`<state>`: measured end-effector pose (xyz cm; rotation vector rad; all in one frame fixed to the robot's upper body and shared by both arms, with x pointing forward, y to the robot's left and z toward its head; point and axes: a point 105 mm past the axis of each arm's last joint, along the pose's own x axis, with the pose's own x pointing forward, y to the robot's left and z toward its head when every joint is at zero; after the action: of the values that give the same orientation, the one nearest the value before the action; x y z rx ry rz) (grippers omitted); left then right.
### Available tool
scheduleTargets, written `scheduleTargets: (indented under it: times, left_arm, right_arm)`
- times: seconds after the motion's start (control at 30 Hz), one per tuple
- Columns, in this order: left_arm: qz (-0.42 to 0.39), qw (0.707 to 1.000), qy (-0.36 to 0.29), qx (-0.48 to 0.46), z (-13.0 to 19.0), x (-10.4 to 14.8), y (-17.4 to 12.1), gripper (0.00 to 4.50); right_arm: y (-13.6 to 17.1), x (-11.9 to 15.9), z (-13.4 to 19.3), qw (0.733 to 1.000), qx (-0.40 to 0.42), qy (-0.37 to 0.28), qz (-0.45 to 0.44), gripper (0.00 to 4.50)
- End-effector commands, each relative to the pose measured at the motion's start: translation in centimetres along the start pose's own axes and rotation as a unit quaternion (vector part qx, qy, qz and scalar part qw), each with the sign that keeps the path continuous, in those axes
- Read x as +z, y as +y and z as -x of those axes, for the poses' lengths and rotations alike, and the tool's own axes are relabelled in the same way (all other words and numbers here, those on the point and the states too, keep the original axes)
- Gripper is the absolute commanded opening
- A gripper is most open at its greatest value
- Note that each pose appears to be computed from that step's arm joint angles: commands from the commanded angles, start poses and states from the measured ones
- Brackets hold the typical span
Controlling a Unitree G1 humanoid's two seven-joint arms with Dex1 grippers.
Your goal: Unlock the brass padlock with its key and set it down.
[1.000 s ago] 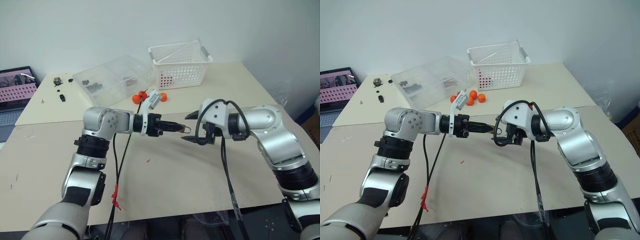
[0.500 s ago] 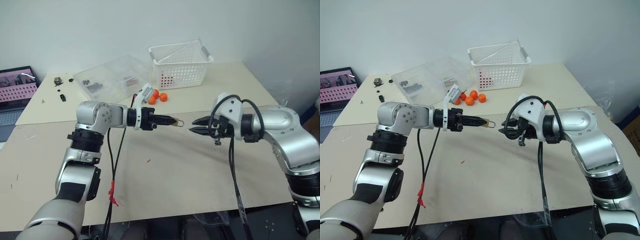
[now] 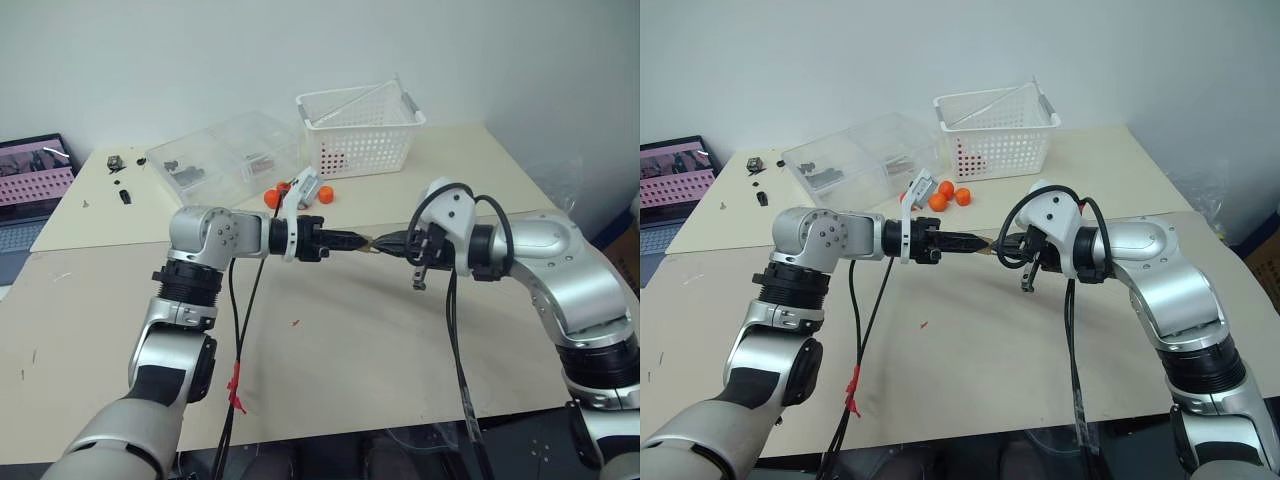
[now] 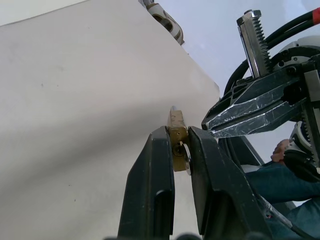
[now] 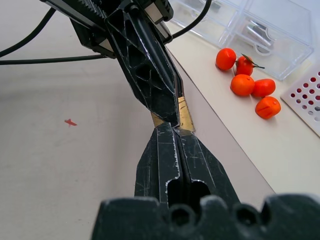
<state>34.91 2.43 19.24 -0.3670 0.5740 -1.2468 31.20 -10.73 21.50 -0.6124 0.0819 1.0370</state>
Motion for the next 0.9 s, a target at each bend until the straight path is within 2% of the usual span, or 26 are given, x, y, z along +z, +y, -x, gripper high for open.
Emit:
scheduleTargets:
  times: [0.03, 0.57, 0.9]
  left_arm:
    - [-0.033, 0.999, -0.018, -0.018, 0.0, 1.9, -1.8, 0.05]
    - [-0.026, 0.999, -0.022, -0.026, 0.9, 2.1, -3.0, 0.05]
    - [-0.022, 0.999, -0.027, -0.023, 1.1, 2.0, -3.4, 0.05]
  right_arm:
    - [-0.5, 1.2, 0.3, 1.0, -0.011, -0.012, 0.018, 0.03]
    - [-0.9, -0.7, 0.6, 1.0, -0.008, 0.011, 0.025, 0.03]
    - [-1.1, -0.8, 0.0, 1.0, 0.001, 0.005, 0.031, 0.03]
